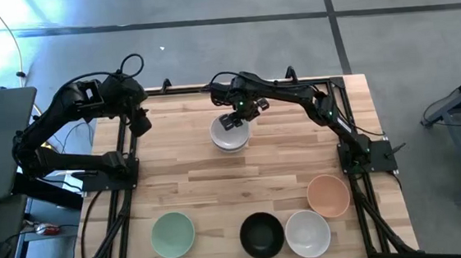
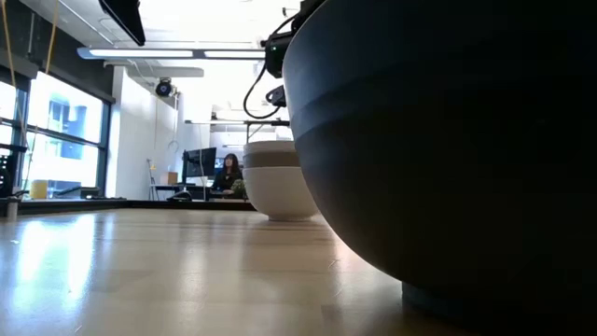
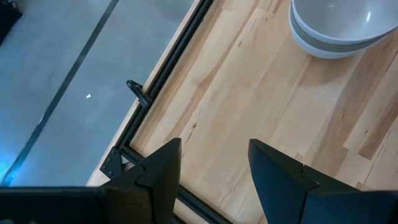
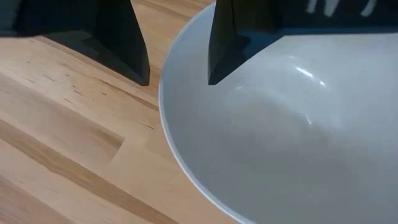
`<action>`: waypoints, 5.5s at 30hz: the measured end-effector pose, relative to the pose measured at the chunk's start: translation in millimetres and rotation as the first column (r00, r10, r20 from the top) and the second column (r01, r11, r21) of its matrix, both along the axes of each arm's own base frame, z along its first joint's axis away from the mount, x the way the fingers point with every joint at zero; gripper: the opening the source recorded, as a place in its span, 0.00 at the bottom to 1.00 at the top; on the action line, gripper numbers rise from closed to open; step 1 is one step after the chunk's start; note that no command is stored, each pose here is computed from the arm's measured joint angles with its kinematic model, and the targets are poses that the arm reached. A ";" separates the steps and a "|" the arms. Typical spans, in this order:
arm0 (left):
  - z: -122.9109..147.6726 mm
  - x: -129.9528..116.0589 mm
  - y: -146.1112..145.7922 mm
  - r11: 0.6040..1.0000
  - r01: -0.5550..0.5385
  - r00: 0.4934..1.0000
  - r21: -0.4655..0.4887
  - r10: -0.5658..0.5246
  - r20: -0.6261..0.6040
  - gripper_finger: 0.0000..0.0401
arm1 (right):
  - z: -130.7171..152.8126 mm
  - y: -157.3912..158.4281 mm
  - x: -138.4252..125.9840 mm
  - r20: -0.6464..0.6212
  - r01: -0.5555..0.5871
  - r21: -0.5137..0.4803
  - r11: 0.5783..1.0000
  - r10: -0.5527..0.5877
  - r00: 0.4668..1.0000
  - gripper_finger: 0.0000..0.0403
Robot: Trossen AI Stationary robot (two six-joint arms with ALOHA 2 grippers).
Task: Nest bowls inside each other
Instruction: Stack the light green bowl on the white bowl
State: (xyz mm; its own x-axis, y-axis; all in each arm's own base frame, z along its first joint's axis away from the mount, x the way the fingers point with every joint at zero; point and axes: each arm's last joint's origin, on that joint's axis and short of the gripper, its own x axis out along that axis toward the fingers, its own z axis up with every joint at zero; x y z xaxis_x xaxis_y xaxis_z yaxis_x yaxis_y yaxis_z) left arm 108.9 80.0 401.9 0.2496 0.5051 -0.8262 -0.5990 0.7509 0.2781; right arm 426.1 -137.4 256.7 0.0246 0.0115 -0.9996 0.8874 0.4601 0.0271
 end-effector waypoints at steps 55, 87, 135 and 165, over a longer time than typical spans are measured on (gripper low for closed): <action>-122.8 90.8 -109.8 0.623 0.553 0.776 -0.553 -0.627 0.069 0.44 | 229.1 214.0 -171.4 0.346 -0.575 -0.551 0.605 0.792 0.503 0.38; -173.3 138.3 -173.7 0.575 0.583 0.719 -0.574 -0.694 0.034 0.44 | 260.4 210.4 -230.5 0.374 -0.466 -0.676 0.571 0.811 0.450 0.38; -221.6 157.8 -186.8 0.539 0.549 0.649 -0.639 -0.757 -0.080 0.19 | 262.5 212.6 -236.3 0.420 -0.447 -0.654 0.610 0.785 0.456 0.38; -115.7 203.0 -58.3 0.757 0.490 0.817 -0.432 -0.572 -0.077 0.00 | 262.0 230.0 -247.3 0.406 -0.412 -0.688 0.597 0.787 0.464 0.38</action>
